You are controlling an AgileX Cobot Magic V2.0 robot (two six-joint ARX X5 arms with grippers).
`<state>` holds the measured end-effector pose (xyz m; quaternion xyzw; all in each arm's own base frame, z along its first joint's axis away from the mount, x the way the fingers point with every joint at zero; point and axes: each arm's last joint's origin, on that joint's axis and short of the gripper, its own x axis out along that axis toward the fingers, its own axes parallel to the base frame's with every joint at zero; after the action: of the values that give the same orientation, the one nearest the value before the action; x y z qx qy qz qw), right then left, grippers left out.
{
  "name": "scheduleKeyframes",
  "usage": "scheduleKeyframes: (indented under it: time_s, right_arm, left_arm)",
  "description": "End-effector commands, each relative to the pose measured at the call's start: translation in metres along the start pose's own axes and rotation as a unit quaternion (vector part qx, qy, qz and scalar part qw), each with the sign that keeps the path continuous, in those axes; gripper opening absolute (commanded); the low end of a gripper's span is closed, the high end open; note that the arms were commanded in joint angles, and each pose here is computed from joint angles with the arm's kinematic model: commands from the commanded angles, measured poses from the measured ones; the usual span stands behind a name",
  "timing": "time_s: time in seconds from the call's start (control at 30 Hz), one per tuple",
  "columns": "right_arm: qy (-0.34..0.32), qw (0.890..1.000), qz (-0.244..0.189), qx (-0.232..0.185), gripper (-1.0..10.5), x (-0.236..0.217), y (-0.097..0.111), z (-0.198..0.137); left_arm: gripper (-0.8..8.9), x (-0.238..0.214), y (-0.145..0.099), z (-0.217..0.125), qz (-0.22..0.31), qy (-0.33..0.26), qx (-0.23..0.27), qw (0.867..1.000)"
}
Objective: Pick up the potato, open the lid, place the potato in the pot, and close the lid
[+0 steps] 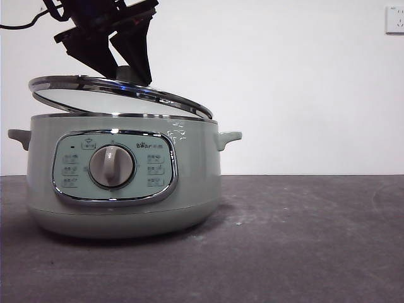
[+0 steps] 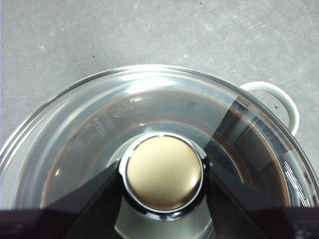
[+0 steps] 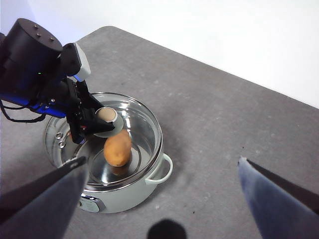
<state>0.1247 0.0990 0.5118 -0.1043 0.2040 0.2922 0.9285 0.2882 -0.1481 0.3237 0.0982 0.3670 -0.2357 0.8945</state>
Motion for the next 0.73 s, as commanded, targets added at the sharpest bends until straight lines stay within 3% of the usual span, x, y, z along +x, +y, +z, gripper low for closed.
scheduleKeyframes:
  time_s: [0.03,0.27,0.6,0.73]
  right_arm:
    - [-0.001,1.000,-0.001,0.004,5.0,0.000,0.000,0.000]
    - [-0.001,1.000,-0.001,0.005,5.0,0.000,0.000,0.000]
    - [0.000,1.000,0.000,0.005,5.0,0.000,0.000,0.000]
    - [0.002,1.000,0.001,0.008,5.0,0.001,0.000,0.000]
  left_arm:
    - [-0.09,0.000,0.000,0.007,-0.003,-0.021,-0.002,1.000]
    - [-0.09,0.017,-0.003,-0.001,-0.043,0.024,-0.004,0.999]
    - [0.16,0.017,-0.003,-0.011,-0.041,0.080,-0.005,0.996]
    - [3.00,0.018,-0.003,-0.009,-0.041,0.069,-0.005,0.997]
